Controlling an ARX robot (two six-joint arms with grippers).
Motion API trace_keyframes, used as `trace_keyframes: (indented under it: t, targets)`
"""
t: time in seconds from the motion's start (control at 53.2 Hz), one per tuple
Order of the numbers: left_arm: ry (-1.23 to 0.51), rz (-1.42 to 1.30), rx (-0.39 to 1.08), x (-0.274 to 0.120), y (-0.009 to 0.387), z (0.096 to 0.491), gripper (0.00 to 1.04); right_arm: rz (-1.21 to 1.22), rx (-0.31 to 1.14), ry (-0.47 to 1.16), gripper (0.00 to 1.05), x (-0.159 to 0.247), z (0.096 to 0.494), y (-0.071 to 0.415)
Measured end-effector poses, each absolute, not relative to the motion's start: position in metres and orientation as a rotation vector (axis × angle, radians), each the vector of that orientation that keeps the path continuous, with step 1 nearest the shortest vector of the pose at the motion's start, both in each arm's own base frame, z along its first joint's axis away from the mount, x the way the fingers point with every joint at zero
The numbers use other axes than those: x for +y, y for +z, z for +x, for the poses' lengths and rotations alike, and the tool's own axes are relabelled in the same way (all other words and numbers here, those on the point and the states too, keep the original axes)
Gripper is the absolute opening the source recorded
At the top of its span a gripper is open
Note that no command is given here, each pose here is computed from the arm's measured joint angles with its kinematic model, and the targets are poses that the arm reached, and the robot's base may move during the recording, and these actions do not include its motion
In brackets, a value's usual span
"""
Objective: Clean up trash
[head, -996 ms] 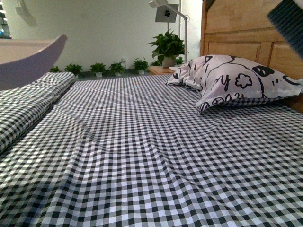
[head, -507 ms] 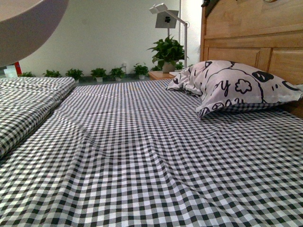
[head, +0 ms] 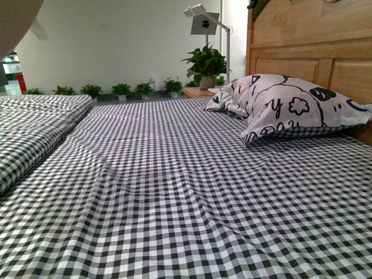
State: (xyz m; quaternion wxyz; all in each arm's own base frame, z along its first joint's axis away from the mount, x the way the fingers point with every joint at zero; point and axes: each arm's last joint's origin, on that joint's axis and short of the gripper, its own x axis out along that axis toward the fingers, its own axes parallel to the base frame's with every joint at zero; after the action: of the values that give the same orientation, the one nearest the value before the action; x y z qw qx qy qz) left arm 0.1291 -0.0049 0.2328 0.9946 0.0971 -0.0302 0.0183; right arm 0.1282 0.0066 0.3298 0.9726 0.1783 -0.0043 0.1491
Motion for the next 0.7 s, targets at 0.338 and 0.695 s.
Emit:
trace_keyframes:
  t: [0.338, 0.695]
  targets:
    - [0.013, 0.141, -0.08, -0.0019, 0.2331, 0.1202, 0.27, 0.297, 0.004, 0.26, 0.2, 0.0101, 0.1237, 0.3212]
    - [0.013, 0.138, -0.08, -0.0019, 0.2332, 0.1202, 0.27, 0.289, 0.003, 0.26, 0.2, 0.0101, 0.1236, 0.3212]
